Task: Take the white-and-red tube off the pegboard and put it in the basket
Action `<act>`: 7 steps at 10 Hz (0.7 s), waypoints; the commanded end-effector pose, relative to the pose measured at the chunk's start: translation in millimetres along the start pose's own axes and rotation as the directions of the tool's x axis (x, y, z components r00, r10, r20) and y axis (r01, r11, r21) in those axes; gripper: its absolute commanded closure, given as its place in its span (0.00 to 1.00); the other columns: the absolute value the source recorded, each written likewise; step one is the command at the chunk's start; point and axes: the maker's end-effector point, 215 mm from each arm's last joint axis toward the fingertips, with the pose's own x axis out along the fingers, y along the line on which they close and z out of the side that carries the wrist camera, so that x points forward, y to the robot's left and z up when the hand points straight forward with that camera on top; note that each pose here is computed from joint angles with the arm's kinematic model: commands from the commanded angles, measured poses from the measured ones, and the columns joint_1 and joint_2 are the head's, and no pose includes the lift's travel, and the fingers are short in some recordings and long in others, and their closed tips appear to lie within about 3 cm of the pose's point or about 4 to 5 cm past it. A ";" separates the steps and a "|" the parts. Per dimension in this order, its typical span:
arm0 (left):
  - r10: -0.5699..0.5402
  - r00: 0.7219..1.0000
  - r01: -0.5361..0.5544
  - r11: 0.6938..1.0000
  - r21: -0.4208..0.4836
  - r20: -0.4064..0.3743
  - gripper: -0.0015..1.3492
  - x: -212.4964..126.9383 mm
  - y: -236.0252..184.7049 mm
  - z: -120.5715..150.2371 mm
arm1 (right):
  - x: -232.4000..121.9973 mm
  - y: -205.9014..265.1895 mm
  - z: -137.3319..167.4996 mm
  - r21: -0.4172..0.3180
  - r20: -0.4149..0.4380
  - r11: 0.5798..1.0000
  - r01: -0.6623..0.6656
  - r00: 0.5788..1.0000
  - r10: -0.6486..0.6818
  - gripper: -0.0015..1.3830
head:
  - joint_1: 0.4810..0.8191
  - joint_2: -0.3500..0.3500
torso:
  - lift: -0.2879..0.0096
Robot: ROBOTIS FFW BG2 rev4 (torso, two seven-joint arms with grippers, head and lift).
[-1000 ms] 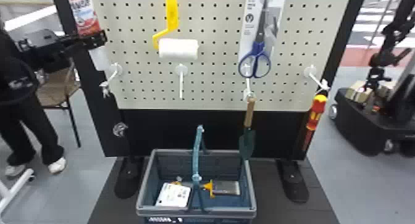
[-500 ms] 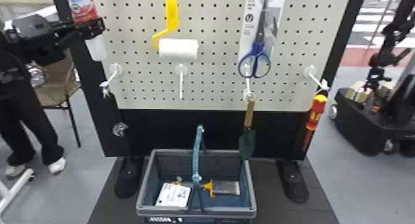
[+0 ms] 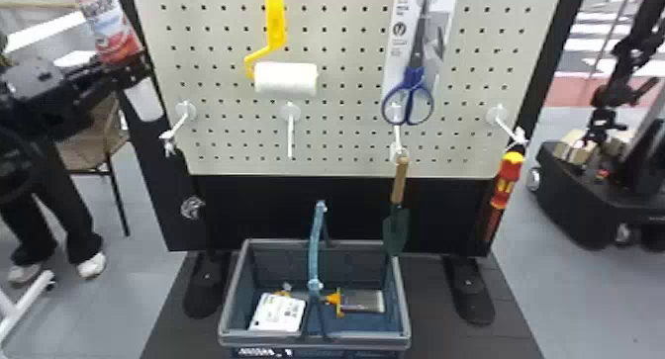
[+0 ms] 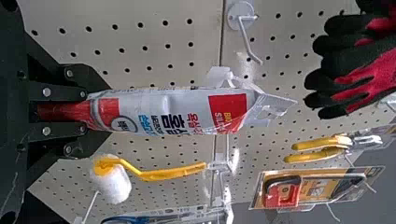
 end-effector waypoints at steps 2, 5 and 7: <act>0.071 0.997 -0.065 0.990 -0.121 0.040 0.90 -19.6 1.9 -27.2 | -0.5 0.5 -0.9 -0.001 -0.004 1.000 -0.001 1.000 0.001 0.13 | 0.20 0.50 | 0.63; 0.155 0.985 -0.127 0.949 -0.290 0.075 0.90 -38.0 -4.7 -62.0 | -0.2 1.3 0.0 -0.003 -0.003 1.000 -0.002 1.000 0.002 0.13 | 0.20 0.50 | 0.63; 0.210 0.973 -0.162 0.913 -0.374 0.093 0.90 -49.3 -8.6 -82.4 | 0.1 2.5 -0.4 -0.003 -0.004 1.000 -0.003 1.000 0.003 0.13 | 0.20 0.50 | 0.63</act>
